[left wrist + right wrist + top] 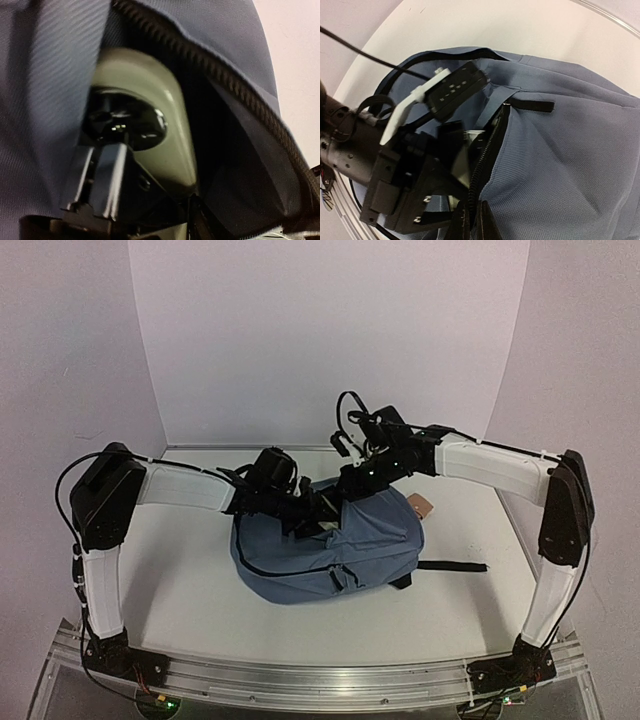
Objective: Pack the student bag
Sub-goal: Place the stationery in the student bag.
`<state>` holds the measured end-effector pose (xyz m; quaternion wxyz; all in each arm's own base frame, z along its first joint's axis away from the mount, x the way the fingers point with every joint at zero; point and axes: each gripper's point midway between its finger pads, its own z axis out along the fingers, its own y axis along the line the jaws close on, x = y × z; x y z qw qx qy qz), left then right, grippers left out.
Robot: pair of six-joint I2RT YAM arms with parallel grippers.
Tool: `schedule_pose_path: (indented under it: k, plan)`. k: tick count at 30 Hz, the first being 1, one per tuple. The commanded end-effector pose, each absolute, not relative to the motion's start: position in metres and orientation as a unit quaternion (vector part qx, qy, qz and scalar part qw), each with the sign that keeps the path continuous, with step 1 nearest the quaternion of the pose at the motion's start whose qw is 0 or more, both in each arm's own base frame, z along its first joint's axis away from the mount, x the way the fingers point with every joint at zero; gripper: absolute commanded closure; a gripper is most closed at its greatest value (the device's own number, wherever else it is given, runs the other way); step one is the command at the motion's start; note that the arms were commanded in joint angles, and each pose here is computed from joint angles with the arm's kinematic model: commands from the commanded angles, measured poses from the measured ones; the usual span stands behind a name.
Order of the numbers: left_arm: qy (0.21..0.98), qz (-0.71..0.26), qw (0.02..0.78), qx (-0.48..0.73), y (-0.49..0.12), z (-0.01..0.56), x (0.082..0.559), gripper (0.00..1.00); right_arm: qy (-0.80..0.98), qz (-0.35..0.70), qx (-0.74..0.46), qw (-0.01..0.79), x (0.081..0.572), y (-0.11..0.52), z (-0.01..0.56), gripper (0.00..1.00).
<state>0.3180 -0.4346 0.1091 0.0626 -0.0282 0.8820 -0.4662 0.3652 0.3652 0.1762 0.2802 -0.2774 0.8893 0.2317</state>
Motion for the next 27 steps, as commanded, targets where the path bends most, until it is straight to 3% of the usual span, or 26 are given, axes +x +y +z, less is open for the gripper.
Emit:
schedule_pose_path:
  k: [1, 9, 15, 17, 22, 27]
  plan:
    - [0.896, -0.440, 0.060, -0.009, -0.421, 0.116, 0.297, 0.50, 0.868, 0.201, -0.261, 0.372, 0.387, 0.355, 0.226, 0.97]
    - [0.873, -0.481, 0.077, -0.003, -0.428, 0.127, 0.299, 0.51, 0.878, 0.196, -0.261, 0.350, 0.386, 0.355, 0.213, 0.82]
    - [0.865, -0.491, 0.100, -0.026, -0.414, 0.133, 0.304, 0.50, 0.877, 0.199, -0.263, 0.348, 0.388, 0.358, 0.213, 0.81]
    - [0.863, -0.492, 0.111, -0.026, -0.410, 0.139, 0.307, 0.51, 0.877, 0.201, -0.265, 0.347, 0.389, 0.361, 0.212, 0.75]
    - [0.858, -0.499, 0.118, -0.025, -0.410, 0.142, 0.311, 0.61, 0.876, 0.210, -0.267, 0.342, 0.394, 0.371, 0.209, 0.60]
    - [0.857, -0.502, 0.112, -0.037, -0.410, 0.135, 0.314, 0.73, 0.873, 0.198, -0.291, 0.338, 0.395, 0.389, 0.198, 0.54]
